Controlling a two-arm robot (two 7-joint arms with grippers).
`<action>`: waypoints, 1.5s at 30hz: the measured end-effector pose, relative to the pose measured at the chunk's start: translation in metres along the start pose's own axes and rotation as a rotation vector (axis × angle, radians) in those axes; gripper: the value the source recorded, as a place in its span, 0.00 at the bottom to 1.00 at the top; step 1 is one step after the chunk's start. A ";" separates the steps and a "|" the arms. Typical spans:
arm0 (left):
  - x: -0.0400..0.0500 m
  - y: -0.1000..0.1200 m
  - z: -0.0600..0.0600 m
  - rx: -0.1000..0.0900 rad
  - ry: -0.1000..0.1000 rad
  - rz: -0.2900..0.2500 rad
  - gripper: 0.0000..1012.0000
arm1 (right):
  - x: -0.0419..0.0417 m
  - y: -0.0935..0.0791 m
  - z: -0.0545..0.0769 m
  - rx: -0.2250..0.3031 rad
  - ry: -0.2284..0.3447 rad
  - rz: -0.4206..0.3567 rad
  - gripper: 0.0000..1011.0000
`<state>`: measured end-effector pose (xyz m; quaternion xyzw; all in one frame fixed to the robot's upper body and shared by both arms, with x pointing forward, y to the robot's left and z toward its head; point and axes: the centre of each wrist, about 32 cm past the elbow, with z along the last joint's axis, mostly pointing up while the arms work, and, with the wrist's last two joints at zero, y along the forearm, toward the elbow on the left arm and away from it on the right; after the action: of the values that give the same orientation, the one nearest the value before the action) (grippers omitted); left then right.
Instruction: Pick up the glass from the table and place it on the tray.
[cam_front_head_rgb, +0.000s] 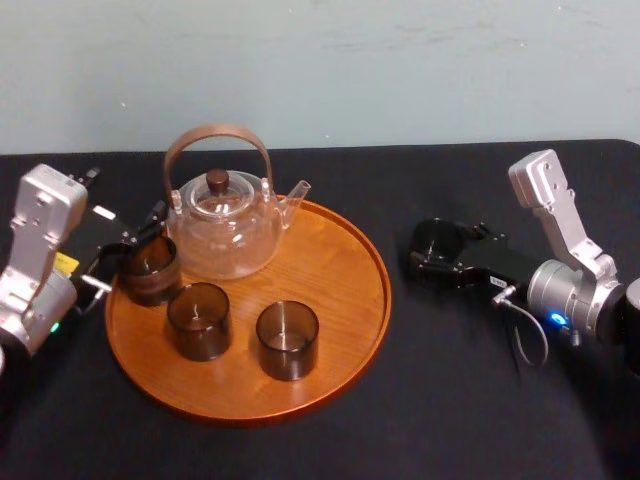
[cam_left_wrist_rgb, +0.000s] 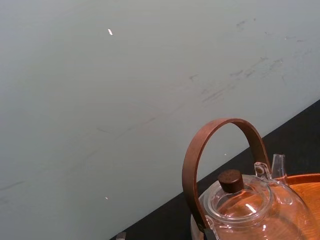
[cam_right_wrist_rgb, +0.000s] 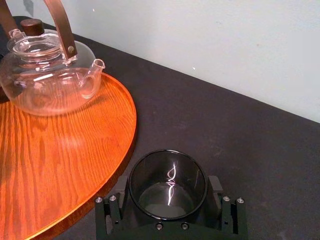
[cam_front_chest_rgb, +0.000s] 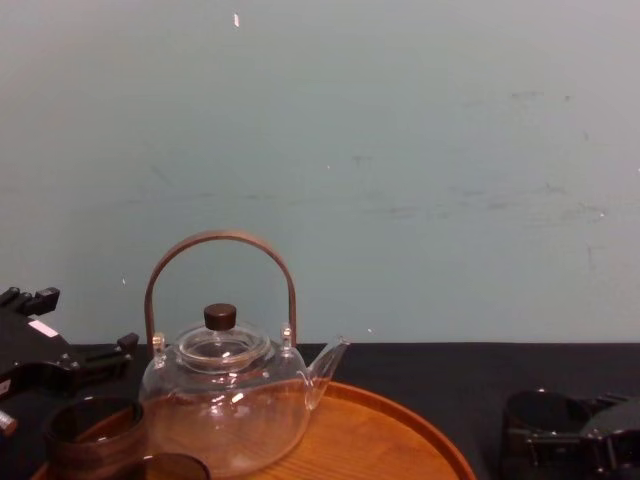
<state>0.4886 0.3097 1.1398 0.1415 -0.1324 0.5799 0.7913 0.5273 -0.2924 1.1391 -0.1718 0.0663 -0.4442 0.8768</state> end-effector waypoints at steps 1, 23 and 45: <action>0.0000 0.000 0.000 0.000 0.000 0.000 0.99 | 0.0000 0.000 0.000 0.000 0.000 0.000 0.99; 0.0000 0.000 0.000 0.000 0.000 0.000 0.99 | 0.0002 -0.001 0.000 -0.005 0.002 0.006 0.99; 0.0000 0.000 0.000 0.000 0.000 0.000 0.99 | -0.0008 0.000 -0.001 -0.011 -0.002 0.003 0.99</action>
<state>0.4886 0.3097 1.1398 0.1415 -0.1325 0.5799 0.7913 0.5264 -0.2921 1.1381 -0.1770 0.0681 -0.4423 0.8766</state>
